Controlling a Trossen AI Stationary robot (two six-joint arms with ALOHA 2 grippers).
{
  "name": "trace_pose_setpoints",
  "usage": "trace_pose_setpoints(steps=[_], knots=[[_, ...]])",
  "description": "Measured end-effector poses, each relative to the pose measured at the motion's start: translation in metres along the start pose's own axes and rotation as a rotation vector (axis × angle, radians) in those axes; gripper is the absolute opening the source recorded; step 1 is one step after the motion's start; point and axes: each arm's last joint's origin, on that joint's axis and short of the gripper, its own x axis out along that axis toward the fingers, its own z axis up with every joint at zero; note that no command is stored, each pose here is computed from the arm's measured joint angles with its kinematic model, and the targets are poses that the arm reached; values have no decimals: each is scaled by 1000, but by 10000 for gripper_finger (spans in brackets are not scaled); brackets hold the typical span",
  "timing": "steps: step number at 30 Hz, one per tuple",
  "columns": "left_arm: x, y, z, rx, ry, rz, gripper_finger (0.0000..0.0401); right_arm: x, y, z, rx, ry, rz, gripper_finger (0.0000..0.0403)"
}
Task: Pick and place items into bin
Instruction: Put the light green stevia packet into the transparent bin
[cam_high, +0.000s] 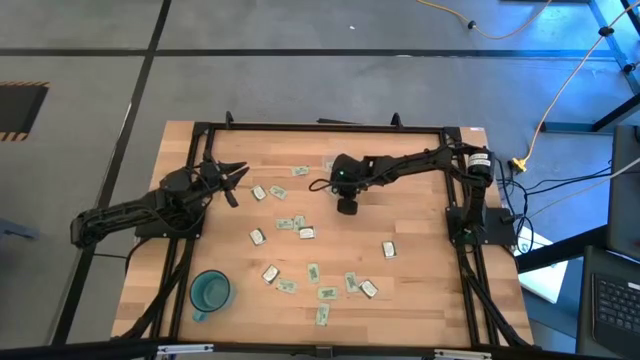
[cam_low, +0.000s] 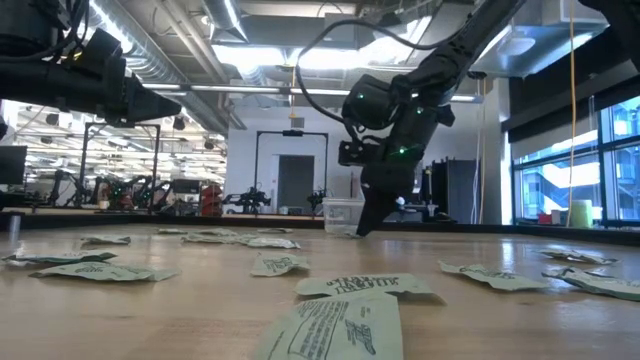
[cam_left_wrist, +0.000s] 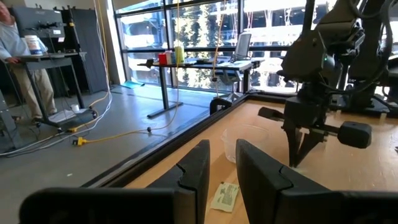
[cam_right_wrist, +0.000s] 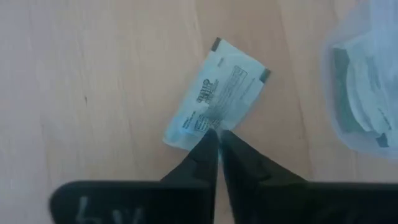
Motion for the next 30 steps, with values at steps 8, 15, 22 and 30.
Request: trace_pose_setpoints(steps=[8, 15, 22, 30], knots=[[0, 0, 0, 1, 5, -1, 72, -5, 0, 2, 24, 8, 1, 3], [0, 0, 0, 1, 5, -1, 72, -50, 1, 28, -8, -23, 7, 2], [0, 0, 0, 1, 5, -1, 72, -92, -10, 64, -39, -107, -164, 1], [0, 0, -1, 1, 5, -1, 72, -106, -42, 74, -20, -121, -224, 1]])
